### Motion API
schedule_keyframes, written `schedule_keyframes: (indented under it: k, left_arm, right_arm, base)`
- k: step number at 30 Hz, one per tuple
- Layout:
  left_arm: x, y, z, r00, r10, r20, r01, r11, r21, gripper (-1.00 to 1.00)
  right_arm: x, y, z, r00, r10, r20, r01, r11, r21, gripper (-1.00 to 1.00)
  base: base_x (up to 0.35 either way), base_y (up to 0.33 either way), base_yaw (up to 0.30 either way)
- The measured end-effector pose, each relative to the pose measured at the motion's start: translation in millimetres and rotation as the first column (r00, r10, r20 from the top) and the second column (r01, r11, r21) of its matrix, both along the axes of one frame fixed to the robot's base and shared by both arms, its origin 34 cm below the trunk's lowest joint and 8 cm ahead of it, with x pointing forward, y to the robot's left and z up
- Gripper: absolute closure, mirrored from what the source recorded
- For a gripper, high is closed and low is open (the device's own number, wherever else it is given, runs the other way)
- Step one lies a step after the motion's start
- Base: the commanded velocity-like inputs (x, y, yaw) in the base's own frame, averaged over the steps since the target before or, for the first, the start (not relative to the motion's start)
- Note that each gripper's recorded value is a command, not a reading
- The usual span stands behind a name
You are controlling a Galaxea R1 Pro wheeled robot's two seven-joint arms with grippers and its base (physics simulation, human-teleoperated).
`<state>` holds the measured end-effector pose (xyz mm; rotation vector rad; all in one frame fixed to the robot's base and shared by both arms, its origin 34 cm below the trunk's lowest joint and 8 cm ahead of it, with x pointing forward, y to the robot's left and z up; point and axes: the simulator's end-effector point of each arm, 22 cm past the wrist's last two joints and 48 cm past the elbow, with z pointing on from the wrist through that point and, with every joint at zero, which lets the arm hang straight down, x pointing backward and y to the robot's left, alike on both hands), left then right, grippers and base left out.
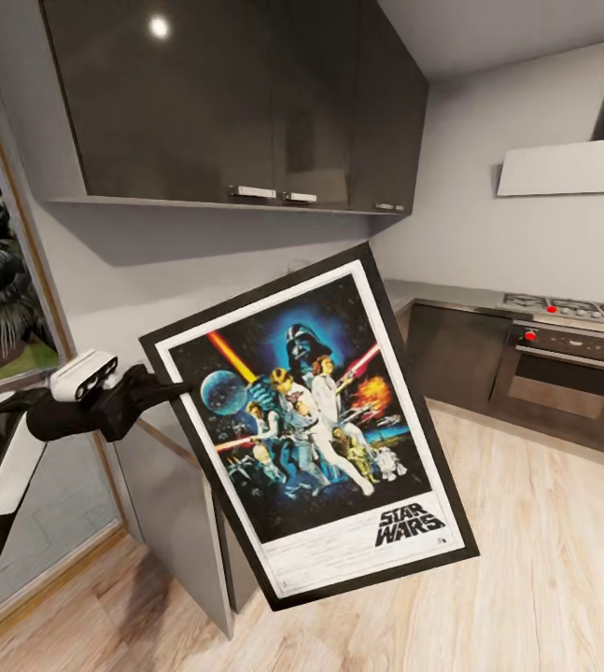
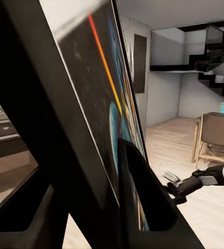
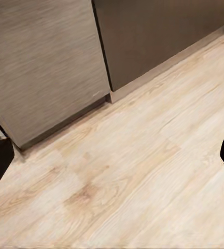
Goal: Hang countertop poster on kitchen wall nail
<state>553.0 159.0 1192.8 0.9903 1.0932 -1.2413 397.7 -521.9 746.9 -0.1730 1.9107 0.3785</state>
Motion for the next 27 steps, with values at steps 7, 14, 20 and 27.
schedule_keyframes:
  k: [7,14,20,27]
  left_arm:
    - [8,1,-5,0.999,0.016,-0.027,-0.016,1.000,-0.005,1.00]
    - [8,1,-5,1.000,0.016,-0.027,-0.016,1.000,-0.005,1.00]
    - [13,8,-20,0.998,0.026,-0.051,-0.024,0.999,0.039,1.00]
    - [21,35,-88,0.993,0.090,-0.071,-0.061,0.938,0.340,1.00]
  right_arm:
    - [-24,-18,-10,0.998,-0.058,-0.034,0.058,0.998,-0.017,-1.00]
    - [-31,-24,-14,0.994,-0.104,-0.035,0.105,0.994,0.012,-1.00]
    - [-15,-25,2,0.996,-0.089,0.009,0.089,0.996,0.020,-1.00]
    - [116,41,80,0.985,0.154,0.078,-0.161,0.983,0.084,-1.00]
  base:
    - [0.000,0.000,0.000]
    - [0.000,0.000,0.000]
    - [0.000,0.000,0.000]
    - [0.000,0.000,0.000]
